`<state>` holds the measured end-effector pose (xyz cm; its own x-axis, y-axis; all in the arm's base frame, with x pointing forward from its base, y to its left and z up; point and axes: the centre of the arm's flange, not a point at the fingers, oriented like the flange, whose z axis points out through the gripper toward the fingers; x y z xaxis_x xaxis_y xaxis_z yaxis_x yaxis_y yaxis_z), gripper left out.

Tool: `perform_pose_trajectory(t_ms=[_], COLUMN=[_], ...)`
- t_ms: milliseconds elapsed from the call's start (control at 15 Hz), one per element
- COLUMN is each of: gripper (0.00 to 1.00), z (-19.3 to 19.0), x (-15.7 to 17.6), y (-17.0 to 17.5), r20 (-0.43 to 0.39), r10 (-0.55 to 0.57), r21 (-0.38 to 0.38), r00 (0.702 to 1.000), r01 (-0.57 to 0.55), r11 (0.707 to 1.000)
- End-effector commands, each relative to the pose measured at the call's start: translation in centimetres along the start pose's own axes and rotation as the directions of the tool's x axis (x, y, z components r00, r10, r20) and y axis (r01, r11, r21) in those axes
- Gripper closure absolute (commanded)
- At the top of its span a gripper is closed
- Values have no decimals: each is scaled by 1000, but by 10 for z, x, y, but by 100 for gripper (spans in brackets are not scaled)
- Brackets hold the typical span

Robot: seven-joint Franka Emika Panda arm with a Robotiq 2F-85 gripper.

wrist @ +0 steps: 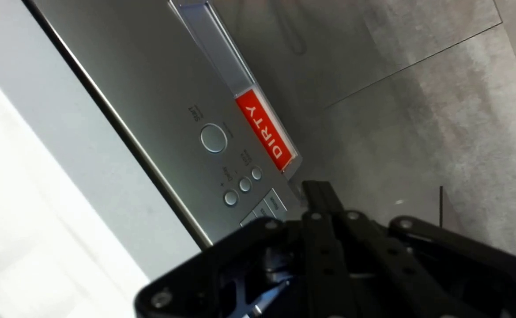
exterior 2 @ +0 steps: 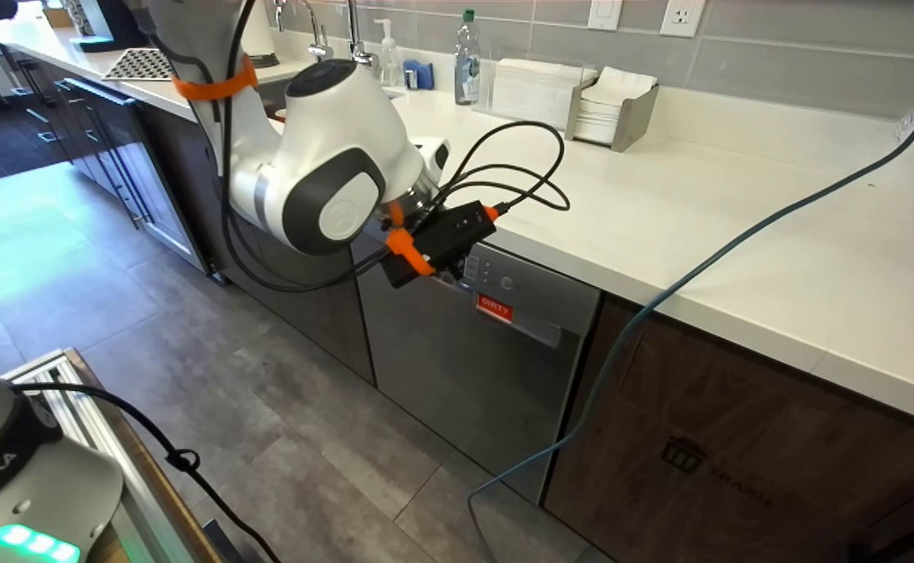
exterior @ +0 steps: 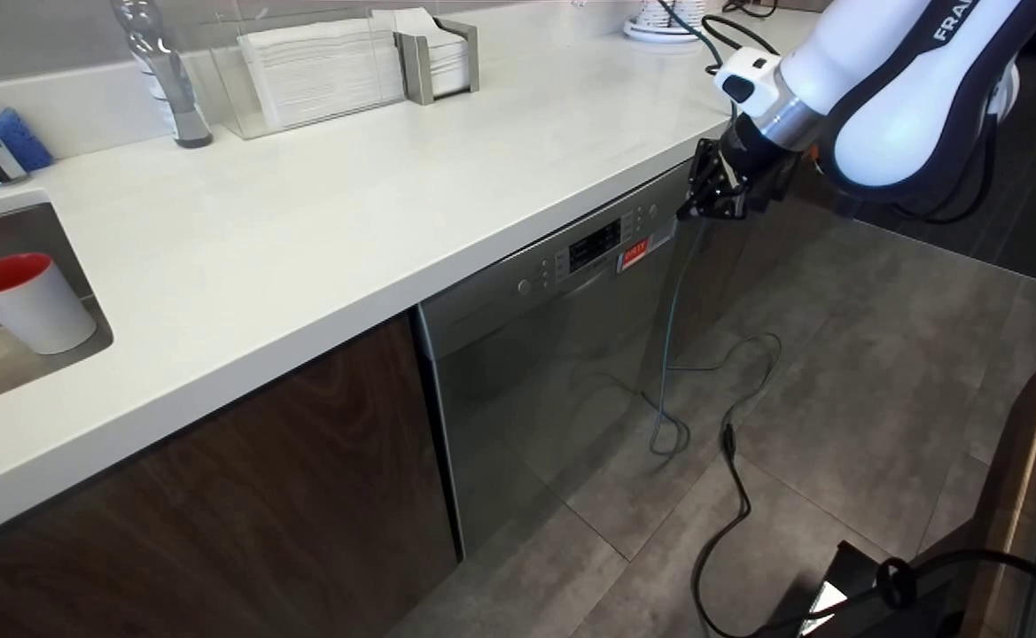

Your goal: Press a button on the right side of the dish washer

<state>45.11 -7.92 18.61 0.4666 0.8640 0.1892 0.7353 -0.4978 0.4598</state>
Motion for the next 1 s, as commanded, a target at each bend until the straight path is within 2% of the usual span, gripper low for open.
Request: perform_pose_trajectory(t_ms=[0, 933], gripper=[100, 100], z=[20, 36], x=[-1, 9], y=[8, 23], r20=[-7, -51], r10=[50, 149], r21=[-20, -52], r00=[999, 987], r01=[-50, -152], r11=[999, 987])
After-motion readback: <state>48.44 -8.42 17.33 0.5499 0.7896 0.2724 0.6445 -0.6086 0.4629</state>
